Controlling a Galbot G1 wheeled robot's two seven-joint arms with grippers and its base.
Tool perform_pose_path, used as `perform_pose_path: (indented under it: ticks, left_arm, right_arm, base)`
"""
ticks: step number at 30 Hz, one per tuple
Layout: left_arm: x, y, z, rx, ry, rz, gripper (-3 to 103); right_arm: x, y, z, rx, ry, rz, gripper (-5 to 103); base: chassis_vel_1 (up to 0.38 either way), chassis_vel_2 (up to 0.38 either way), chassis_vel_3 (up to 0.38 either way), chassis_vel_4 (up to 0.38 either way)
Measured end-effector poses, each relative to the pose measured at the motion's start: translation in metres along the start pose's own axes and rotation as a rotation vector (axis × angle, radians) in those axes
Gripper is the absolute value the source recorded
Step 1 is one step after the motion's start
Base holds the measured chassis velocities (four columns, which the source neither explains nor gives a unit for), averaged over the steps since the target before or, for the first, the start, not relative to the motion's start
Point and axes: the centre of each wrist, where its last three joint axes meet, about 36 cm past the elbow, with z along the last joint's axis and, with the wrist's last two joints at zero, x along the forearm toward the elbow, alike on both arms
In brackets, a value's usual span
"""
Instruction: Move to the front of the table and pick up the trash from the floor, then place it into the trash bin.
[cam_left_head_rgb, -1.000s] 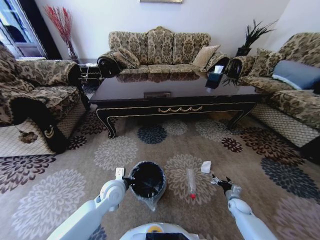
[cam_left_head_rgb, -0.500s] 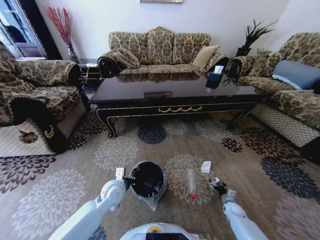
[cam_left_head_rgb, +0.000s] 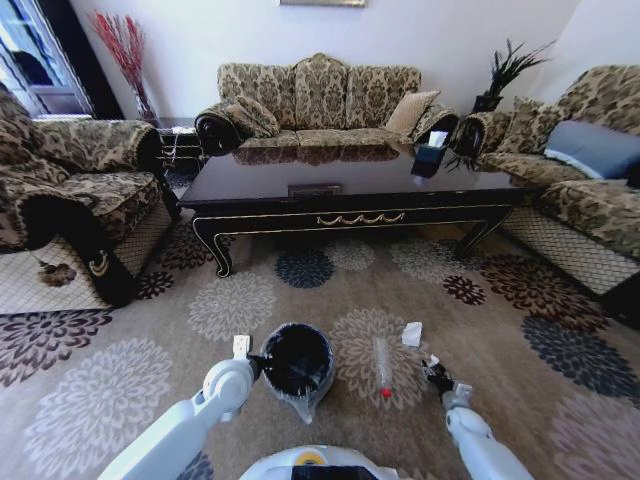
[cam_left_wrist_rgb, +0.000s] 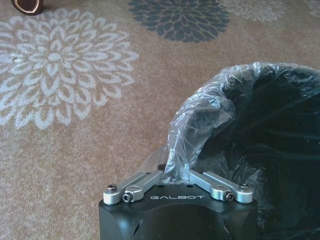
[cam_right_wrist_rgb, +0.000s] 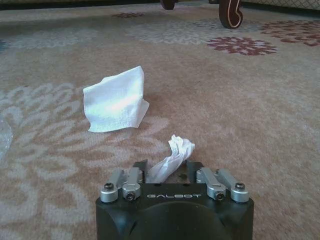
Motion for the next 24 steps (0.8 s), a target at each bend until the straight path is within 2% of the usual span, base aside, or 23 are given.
perform_pose_path:
  ticks: [1, 3, 7, 8, 12, 24]
  left_arm:
    - [0.0, 0.0, 0.001, 0.001, 0.001, 0.0, 0]
    - [0.0, 0.0, 0.001, 0.001, 0.001, 0.0, 0]
    - [0.001, 0.002, 0.005, 0.002, -0.001, -0.003, 0]
    - [0.001, 0.002, 0.005, 0.002, -0.001, -0.003, 0]
    - [0.002, 0.003, 0.007, 0.003, -0.002, -0.003, 0]
    - [0.0, 0.0, 0.005, -0.011, -0.004, 0.0, 0]
  right_arm:
    - [0.001, 0.0, 0.001, 0.001, 0.001, -0.001, 36]
    - [0.001, 0.0, 0.001, 0.002, 0.002, -0.003, 36]
    - [0.004, 0.0, 0.002, 0.014, -0.001, -0.015, 15]
    - [0.004, 0.0, 0.002, 0.014, -0.001, -0.015, 15]
    - [0.007, -0.003, -0.001, 0.022, -0.011, -0.016, 2]
    - [0.014, -0.005, -0.003, 0.027, -0.023, -0.017, 0]
  base:
    - [0.0, 0.0, 0.0, 0.0]
    - [0.0, 0.0, 0.0, 0.0]
    - [0.0, 0.0, 0.0, 0.0]
    - [0.0, 0.0, 0.0, 0.0]
    - [0.0, 0.0, 0.0, 0.0]
    - [0.0, 0.0, 0.0, 0.0]
